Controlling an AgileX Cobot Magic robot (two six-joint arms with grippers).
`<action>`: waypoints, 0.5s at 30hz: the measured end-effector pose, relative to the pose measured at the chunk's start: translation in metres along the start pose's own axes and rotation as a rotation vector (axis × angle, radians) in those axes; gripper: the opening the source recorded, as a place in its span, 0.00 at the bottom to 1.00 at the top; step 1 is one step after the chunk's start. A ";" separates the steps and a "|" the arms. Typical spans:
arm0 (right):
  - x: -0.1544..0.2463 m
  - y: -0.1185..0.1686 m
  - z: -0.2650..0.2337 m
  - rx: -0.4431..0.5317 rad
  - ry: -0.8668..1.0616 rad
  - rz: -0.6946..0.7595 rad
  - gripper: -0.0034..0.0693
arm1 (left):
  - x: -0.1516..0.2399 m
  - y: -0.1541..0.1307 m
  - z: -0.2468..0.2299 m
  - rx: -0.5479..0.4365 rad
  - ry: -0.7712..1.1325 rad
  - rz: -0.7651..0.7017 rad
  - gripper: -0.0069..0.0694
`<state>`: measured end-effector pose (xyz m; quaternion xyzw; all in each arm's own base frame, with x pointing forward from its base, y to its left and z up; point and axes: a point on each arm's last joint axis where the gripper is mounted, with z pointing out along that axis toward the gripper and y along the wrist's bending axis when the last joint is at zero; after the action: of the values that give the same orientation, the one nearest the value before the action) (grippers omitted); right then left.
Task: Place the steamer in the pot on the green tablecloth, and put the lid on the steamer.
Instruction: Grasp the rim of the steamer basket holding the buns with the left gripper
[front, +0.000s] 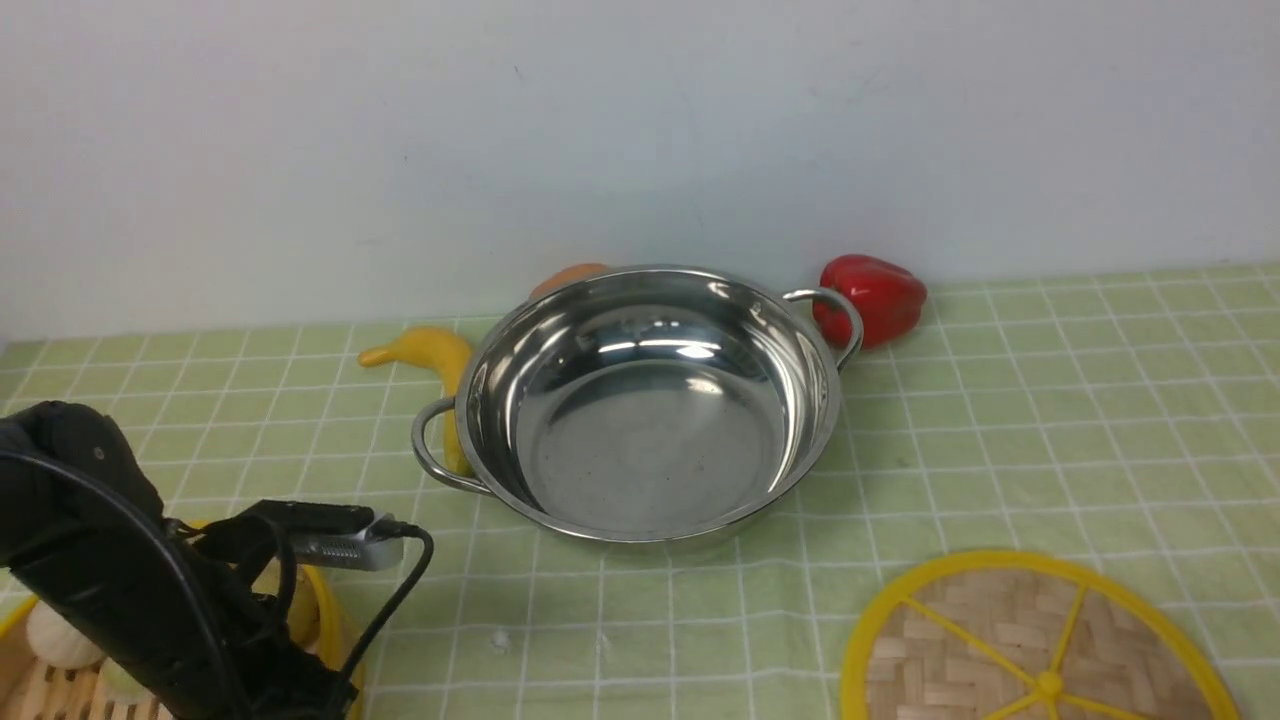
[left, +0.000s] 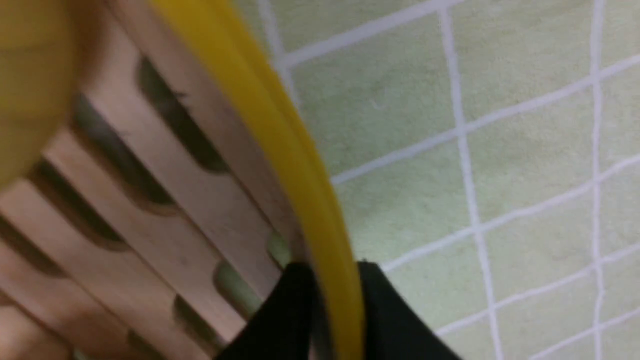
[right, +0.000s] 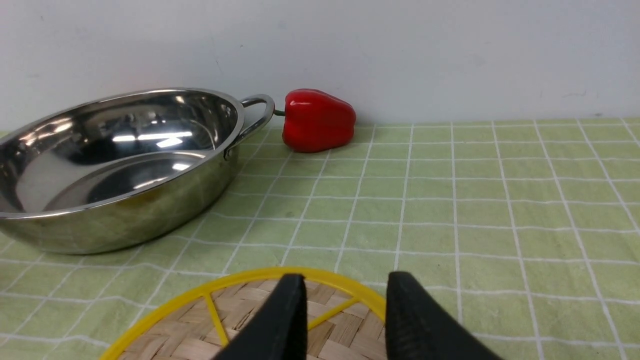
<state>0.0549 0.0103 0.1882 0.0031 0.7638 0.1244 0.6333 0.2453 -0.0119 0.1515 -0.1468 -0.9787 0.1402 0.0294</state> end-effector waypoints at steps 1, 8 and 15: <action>0.000 0.000 0.000 0.000 0.000 0.000 0.38 | 0.000 0.000 -0.001 -0.002 0.005 0.000 0.17; 0.000 0.000 0.000 0.000 0.000 0.000 0.38 | -0.017 -0.007 -0.033 -0.035 0.051 0.096 0.15; 0.000 0.000 0.000 0.000 0.000 0.000 0.38 | -0.069 -0.062 -0.118 -0.223 -0.127 0.434 0.14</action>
<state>0.0549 0.0103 0.1882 0.0031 0.7638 0.1244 0.6333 0.3054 -0.0575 0.2813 -0.3466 -0.9336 0.0435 -0.0793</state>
